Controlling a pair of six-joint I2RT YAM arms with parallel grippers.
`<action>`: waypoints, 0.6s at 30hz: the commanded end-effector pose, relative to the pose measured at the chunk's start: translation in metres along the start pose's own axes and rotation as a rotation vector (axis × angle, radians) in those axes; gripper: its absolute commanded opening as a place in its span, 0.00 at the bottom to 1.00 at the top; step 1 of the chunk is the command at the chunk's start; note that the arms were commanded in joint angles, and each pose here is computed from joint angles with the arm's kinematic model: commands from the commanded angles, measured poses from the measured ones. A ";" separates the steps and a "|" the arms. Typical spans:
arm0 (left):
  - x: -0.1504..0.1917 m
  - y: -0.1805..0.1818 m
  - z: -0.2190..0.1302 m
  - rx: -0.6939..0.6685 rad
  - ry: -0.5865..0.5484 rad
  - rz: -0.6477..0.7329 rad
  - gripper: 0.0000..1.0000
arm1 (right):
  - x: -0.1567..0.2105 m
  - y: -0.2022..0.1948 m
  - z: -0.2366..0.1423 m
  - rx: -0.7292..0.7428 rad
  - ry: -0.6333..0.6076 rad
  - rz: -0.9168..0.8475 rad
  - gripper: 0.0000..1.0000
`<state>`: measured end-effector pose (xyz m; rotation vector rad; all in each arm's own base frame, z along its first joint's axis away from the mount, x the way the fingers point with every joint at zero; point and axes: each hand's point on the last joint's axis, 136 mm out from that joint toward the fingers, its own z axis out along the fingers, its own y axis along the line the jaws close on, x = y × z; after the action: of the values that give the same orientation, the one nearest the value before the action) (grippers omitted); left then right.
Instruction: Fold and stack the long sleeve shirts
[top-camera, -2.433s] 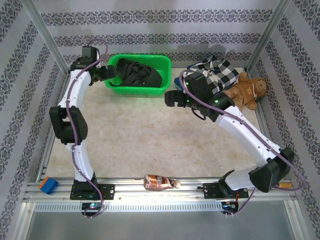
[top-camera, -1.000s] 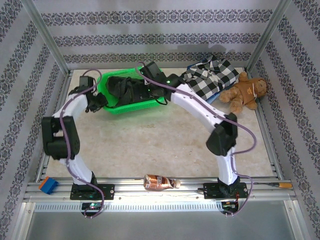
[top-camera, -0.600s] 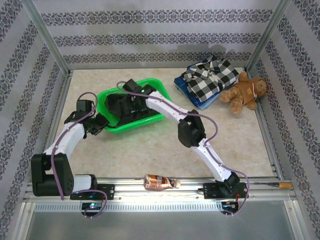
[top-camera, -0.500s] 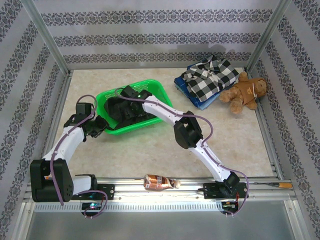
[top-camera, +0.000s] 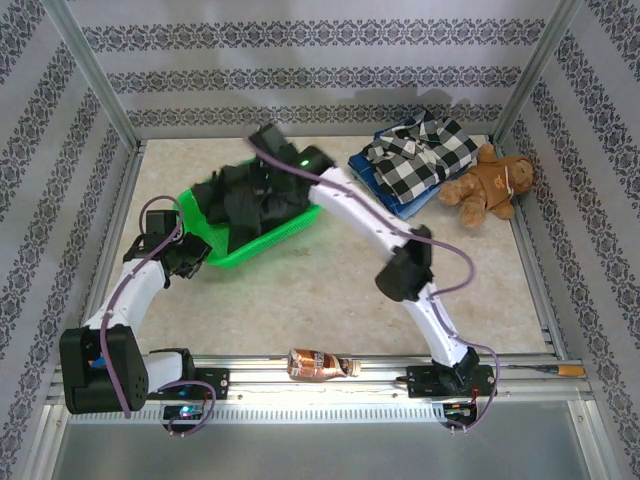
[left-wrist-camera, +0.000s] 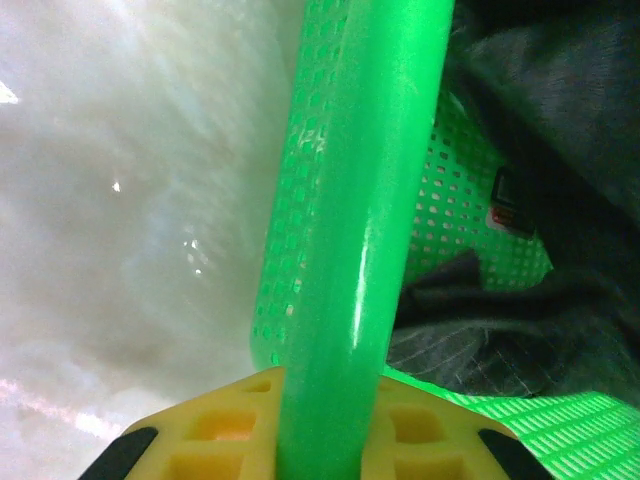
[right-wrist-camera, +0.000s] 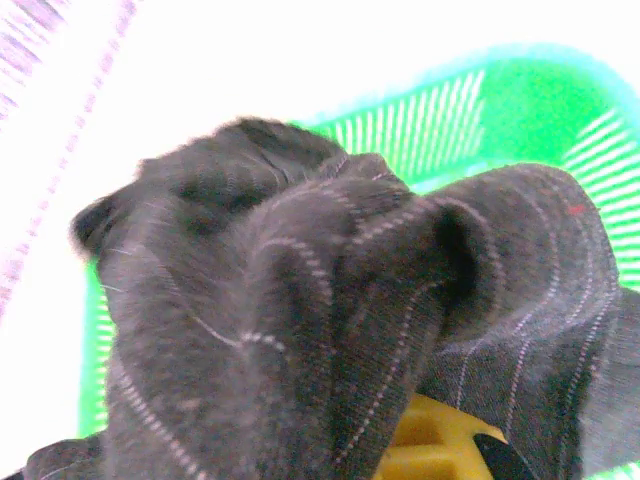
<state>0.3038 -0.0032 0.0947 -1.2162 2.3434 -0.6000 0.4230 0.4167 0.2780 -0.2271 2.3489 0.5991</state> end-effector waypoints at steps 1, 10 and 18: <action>-0.040 -0.020 -0.008 0.056 -0.137 -0.135 0.00 | -0.097 0.010 -0.152 -0.107 -0.335 0.060 0.00; -0.111 -0.012 -0.017 -0.007 -0.338 -0.344 0.00 | -0.134 -0.010 -0.349 -0.171 -0.673 0.097 0.00; -0.161 0.001 -0.003 -0.046 -0.478 -0.522 0.00 | -0.097 -0.062 -0.411 -0.045 -0.730 0.069 0.00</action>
<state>0.3632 0.1129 0.1084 -1.7436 1.8425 -0.3432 0.2658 0.1773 0.6095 0.0438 1.5987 0.7572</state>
